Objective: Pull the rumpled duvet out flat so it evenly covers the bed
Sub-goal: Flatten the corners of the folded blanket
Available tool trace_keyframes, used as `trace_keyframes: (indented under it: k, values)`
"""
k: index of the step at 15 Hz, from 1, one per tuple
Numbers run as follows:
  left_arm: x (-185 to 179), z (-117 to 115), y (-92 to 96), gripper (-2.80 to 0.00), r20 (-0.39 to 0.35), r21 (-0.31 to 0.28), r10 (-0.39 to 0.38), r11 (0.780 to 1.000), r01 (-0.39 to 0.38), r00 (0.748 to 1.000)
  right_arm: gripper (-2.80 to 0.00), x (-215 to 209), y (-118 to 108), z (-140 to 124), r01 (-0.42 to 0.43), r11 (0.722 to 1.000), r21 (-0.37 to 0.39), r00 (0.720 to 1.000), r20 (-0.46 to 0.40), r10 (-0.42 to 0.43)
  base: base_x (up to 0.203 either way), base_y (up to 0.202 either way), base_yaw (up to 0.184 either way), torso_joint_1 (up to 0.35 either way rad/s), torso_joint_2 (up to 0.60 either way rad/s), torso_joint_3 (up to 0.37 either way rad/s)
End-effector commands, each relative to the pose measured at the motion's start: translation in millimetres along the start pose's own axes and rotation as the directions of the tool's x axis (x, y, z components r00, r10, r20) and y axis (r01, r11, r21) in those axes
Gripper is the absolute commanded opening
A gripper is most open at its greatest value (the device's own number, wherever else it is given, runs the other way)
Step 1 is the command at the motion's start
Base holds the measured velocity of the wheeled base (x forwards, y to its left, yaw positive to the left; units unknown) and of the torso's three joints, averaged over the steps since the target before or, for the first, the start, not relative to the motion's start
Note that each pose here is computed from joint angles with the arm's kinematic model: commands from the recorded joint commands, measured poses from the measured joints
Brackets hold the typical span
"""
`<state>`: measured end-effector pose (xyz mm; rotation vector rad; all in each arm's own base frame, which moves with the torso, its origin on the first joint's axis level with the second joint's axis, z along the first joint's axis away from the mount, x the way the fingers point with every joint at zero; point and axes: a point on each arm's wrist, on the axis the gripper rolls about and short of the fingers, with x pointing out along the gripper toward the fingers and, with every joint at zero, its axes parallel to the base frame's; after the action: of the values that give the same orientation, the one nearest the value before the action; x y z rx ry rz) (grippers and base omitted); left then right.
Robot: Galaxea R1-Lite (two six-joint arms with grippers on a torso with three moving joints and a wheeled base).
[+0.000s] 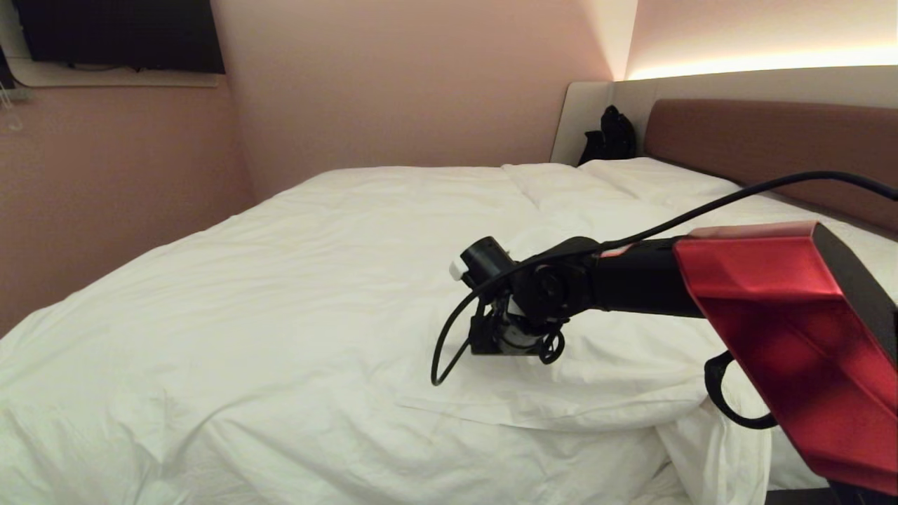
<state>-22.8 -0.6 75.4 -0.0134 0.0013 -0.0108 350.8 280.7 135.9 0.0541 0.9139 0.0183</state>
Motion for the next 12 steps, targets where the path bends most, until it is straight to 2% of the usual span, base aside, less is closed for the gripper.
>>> trace_keyframes:
  k: [1, 7, 12]
  values:
    - [0, 0, 0.0, -2.80, 0.001, 0.000, 0.000, 1.000, 0.000, 1.000, 0.00, 10, 4, -4, 0.001, 1.000, -0.004, 1.000, 0.001, -0.001, 0.000, 0.000, 0.000, 0.000, 0.00, 0.000]
    - [0, 0, 0.0, -2.80, 0.000, 0.000, 0.000, 1.000, 0.000, 1.000, 0.00, 11, 17, -14, -0.013, 0.999, -0.049, 1.000, -0.006, 0.013, 0.000, 0.000, 0.000, 0.000, 0.00, 0.000]
    - [0, 0, 0.0, -2.80, 0.000, 0.000, 0.000, 1.000, 0.000, 1.000, 0.00, 27, 18, -22, 0.007, 0.998, -0.056, 0.999, -0.034, -0.009, 0.000, 0.000, 0.000, 0.000, 0.00, 0.000]
